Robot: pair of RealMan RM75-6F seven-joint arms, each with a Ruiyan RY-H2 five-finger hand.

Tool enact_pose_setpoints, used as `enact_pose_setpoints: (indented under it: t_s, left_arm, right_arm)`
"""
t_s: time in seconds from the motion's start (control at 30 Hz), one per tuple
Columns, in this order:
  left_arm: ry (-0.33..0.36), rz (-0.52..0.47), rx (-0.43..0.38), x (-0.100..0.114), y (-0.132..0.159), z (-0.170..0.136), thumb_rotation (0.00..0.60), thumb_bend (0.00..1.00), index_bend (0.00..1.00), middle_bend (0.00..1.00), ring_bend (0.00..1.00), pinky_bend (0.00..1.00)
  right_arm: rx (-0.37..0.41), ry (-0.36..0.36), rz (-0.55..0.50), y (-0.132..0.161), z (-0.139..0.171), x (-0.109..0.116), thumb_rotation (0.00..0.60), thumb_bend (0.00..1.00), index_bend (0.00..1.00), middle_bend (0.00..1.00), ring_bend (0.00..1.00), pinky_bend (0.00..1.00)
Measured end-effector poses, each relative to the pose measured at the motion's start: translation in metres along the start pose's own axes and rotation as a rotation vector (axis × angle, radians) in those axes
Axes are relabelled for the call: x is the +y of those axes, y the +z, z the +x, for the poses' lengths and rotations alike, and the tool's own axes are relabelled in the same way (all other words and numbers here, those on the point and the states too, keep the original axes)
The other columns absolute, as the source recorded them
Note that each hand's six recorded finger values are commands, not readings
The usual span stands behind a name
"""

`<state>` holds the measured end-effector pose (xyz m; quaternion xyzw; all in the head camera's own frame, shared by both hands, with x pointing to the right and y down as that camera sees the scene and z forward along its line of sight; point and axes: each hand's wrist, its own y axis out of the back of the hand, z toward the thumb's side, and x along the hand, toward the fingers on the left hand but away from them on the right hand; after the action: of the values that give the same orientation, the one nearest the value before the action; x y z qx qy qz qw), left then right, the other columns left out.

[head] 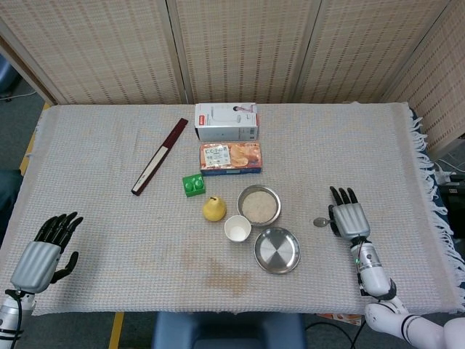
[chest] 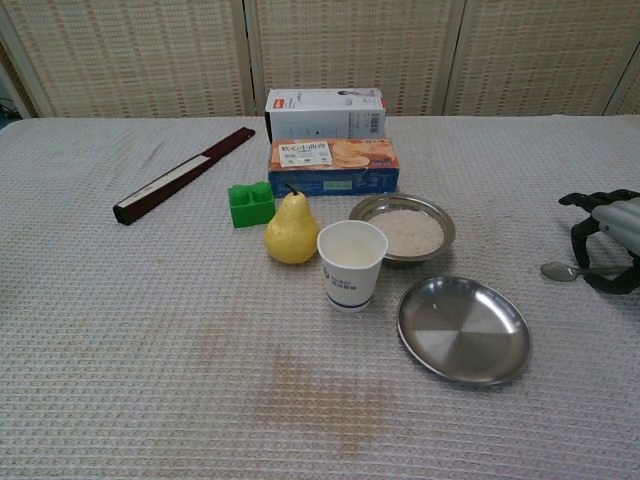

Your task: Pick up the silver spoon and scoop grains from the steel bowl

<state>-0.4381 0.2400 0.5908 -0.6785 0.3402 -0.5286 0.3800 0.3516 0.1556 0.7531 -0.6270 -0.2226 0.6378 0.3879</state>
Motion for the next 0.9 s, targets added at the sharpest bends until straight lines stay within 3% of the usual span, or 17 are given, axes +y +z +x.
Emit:
enact_pose_setpoints:
  t_s: [0.3, 0.53, 0.9]
  left_arm:
    - [0.007, -0.005, -0.005, 0.002, 0.002, -0.002, 0.6, 0.52, 0.0, 0.0, 0.0, 0.08]
    - [0.011, -0.01, -0.013, 0.003, 0.003, -0.003, 0.6, 0.52, 0.0, 0.0, 0.0, 0.08]
    - [0.019, -0.016, -0.023, 0.006, 0.005, -0.005, 0.6, 0.52, 0.0, 0.0, 0.0, 0.08]
  right_arm:
    - [-0.007, -0.054, -0.011, -0.004, 0.006, 0.015, 0.6, 0.46, 0.72, 0.06, 0.0, 0.0]
    - [0.019, -0.098, 0.039, 0.004, 0.005, 0.034, 0.6, 0.47, 0.73, 0.06, 0.0, 0.0]
    - [0.105, -0.198, 0.255, 0.062, -0.015, 0.093, 0.6, 0.47, 0.73, 0.06, 0.0, 0.0]
